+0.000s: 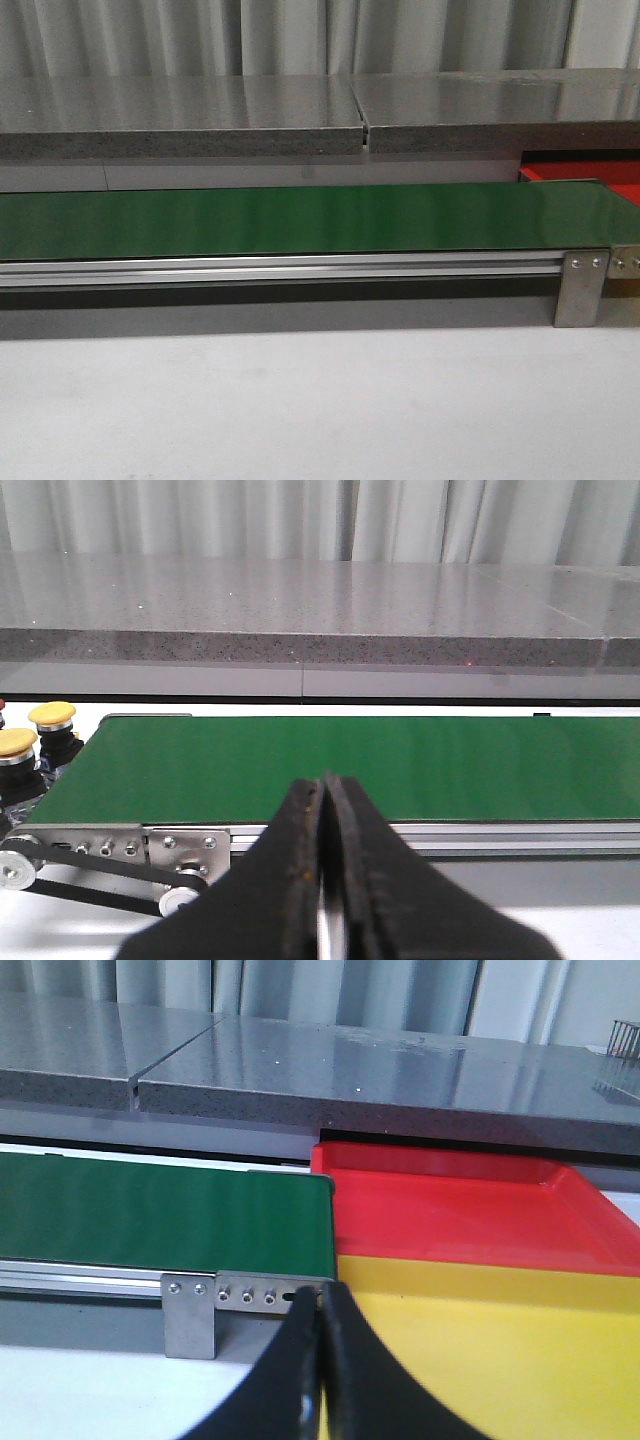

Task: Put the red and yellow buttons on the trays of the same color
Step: 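Move the left gripper over the pile of red and yellow buttons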

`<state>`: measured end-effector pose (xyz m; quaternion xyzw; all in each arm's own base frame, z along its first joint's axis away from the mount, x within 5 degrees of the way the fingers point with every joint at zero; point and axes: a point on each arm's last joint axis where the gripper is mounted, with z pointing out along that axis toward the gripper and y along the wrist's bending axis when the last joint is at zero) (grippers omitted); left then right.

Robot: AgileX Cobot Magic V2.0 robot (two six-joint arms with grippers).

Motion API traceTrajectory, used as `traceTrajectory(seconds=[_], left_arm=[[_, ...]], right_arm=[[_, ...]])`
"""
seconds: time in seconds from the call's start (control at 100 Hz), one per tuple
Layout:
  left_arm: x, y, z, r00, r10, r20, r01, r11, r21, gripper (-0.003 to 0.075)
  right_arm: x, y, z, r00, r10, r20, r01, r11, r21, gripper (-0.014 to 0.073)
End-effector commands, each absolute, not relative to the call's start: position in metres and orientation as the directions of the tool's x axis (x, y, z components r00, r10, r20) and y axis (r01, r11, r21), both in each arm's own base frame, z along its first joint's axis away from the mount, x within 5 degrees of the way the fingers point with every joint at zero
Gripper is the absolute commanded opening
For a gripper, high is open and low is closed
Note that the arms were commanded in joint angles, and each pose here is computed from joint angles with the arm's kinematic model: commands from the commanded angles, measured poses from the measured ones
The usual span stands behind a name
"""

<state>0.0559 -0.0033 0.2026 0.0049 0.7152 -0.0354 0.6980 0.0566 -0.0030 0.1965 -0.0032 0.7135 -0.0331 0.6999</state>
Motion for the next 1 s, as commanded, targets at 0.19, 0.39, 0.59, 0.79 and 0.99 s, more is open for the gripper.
traceTrajectory(seconds=[0.19,0.39,0.59,0.79,0.99], left_arm=[[0.054,-0.003,0.202,0.064,-0.061,-0.996,0.067,0.996,-0.057,-0.0019],[0.054,-0.003,0.202,0.068,-0.061,-0.996,0.067,0.996,-0.057,-0.0019],[0.053,-0.003,0.209,0.132,-0.065,-0.989,0.069,0.996,-0.056,-0.0019],[0.048,-0.003,0.231,0.141,-0.066,-0.988,0.072,0.996,-0.056,-0.0019],[0.039,-0.003,0.256,0.121,-0.065,-0.990,0.074,0.996,-0.057,-0.0019]], right_arm=[[0.055,-0.002,0.207,0.078,-0.058,-0.995,0.032,0.998,-0.055,-0.0067],[0.055,-0.002,0.207,0.078,-0.058,-0.995,0.032,0.998,-0.055,-0.0067],[0.055,-0.002,0.207,0.078,-0.058,-0.995,0.032,0.998,-0.055,-0.0067],[0.055,-0.002,0.207,0.078,-0.058,-0.995,0.032,0.998,-0.055,-0.0067],[0.055,-0.002,0.207,0.078,-0.058,-0.995,0.032,0.998,-0.055,-0.0067]])
